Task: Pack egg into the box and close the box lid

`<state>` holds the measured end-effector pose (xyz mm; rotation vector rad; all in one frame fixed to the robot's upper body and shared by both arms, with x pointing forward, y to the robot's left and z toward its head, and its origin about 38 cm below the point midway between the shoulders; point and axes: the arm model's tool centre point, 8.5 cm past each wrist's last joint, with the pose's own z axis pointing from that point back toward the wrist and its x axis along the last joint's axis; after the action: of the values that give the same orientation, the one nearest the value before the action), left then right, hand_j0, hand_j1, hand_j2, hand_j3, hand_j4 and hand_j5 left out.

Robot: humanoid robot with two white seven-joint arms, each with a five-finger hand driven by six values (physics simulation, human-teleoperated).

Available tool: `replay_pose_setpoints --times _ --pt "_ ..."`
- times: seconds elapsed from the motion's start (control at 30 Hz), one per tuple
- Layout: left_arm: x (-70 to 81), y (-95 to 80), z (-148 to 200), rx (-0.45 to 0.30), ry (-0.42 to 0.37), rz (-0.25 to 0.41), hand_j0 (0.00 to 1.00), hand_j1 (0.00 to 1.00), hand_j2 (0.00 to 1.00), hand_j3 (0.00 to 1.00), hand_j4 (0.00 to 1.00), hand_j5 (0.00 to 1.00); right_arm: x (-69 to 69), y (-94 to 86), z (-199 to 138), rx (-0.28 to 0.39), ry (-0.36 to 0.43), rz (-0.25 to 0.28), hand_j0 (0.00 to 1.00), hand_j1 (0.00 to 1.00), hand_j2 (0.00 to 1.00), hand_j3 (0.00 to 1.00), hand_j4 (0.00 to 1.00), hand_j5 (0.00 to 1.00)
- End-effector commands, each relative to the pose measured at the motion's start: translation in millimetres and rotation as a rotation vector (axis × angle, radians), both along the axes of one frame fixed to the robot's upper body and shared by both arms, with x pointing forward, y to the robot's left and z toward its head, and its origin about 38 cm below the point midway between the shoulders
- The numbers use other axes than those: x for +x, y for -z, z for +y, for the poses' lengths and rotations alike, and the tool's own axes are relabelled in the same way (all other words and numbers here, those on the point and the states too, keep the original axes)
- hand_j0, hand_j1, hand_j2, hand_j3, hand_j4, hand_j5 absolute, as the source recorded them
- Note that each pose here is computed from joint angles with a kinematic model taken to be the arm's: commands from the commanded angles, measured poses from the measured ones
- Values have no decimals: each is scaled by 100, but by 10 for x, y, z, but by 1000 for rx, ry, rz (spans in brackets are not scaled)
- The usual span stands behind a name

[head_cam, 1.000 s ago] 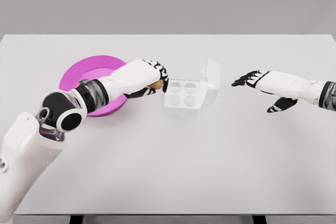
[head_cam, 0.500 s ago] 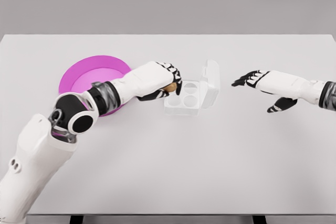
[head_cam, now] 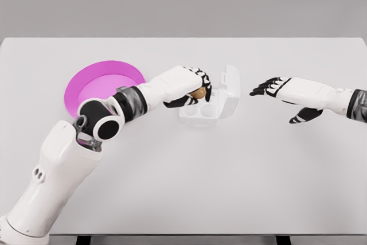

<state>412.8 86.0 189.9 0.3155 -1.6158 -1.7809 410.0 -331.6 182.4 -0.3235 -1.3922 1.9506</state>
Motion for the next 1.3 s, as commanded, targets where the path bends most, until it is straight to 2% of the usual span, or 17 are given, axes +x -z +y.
replay_pose_setpoints --times 0.0,0.3,0.5,0.67,0.93,1.03,1.07,1.1,1.27 --pt "31 76 -25 -3 -5 26 39 39 39 39 39 39 -1 -11 1 5 1 0 100 100 100 100 100 100" --pt "141 188 -58 -2 -21 70 42 42 42 42 42 42 -3 -17 -6 3 1 -1 100 100 100 100 100 100" --pt "140 187 -55 -6 -18 72 62 62 62 62 62 62 -7 -14 -3 3 0 -1 100 100 100 100 100 100" --pt "136 177 -58 -8 -16 71 73 73 73 73 73 73 -8 -17 1 3 -1 -1 100 100 100 100 100 100" --pt "131 175 -44 -6 -18 69 80 80 80 80 80 80 -7 -14 -3 3 0 -1 100 100 100 100 100 100" --pt "132 165 -21 -4 -20 65 89 89 89 89 89 89 -9 5 36 9 -7 2 100 100 100 100 100 100" --pt "130 145 -26 -5 -18 60 96 96 96 96 96 96 -15 27 66 7 -15 8 100 100 100 100 100 100" --pt "126 136 -29 -7 -17 57 99 99 99 99 99 99 -14 24 78 8 -18 7 100 100 100 100 100 100" --pt "138 68 28 -19 -25 44 100 100 100 100 100 100 -11 27 109 6 -27 8 100 100 100 100 100 100"
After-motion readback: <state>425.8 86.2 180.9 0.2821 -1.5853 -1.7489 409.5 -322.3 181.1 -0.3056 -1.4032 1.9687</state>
